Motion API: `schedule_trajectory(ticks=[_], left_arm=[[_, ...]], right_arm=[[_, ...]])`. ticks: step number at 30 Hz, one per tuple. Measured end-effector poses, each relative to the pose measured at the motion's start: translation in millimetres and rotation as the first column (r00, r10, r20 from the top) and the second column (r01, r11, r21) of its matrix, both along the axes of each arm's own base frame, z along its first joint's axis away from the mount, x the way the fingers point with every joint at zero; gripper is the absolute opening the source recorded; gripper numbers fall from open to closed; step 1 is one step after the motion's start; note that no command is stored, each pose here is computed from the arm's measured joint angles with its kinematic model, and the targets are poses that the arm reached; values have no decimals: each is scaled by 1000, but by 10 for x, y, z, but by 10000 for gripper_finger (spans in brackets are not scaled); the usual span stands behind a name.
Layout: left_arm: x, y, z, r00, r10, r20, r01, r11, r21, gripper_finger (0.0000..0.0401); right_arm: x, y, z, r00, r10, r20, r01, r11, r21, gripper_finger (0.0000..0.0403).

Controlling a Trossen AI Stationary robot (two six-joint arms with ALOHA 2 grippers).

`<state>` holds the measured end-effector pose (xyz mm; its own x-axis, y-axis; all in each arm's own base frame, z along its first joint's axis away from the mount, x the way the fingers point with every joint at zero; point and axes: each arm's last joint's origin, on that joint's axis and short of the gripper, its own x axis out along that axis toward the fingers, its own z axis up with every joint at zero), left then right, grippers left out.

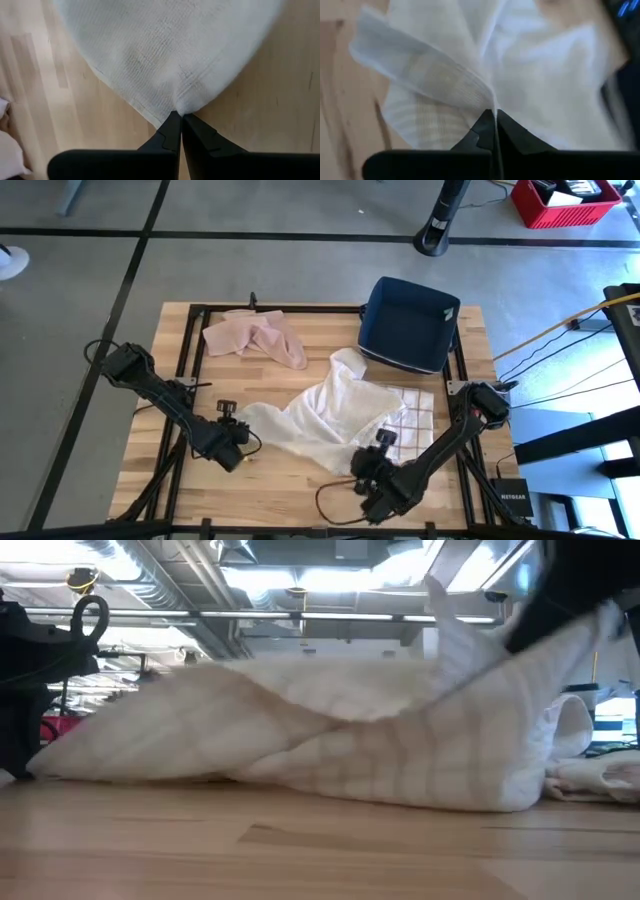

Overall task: Fold towel
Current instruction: Fold the white with grey-stripe towel

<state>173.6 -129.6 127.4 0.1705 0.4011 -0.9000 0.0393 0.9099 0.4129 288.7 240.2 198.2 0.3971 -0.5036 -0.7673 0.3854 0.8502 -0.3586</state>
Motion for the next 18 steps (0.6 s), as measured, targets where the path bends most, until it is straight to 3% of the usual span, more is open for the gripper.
schedule_trajectory(ticks=[5, 8, 13, 18], left_arm=[[4, -2, 0, 998, 49, 28, -49, 999, -10, 5], [4, -1, 0, 995, 89, 46, -88, 996, -18, 5], [14, -4, 2, 990, 118, 78, -117, 993, -21, 5], [30, -14, 1, 988, 116, 99, -114, 993, -27, 5]], right_arm=[[4, -55, -120, 994, -99, -39, 102, 989, 108, 51], [15, -90, -127, 989, -50, -137, 68, 989, 129, 98], [84, 1, 87, 955, 204, -217, -175, 974, 144, 184], [176, 189, 119, 855, 494, -157, -482, 869, 111, 229]])
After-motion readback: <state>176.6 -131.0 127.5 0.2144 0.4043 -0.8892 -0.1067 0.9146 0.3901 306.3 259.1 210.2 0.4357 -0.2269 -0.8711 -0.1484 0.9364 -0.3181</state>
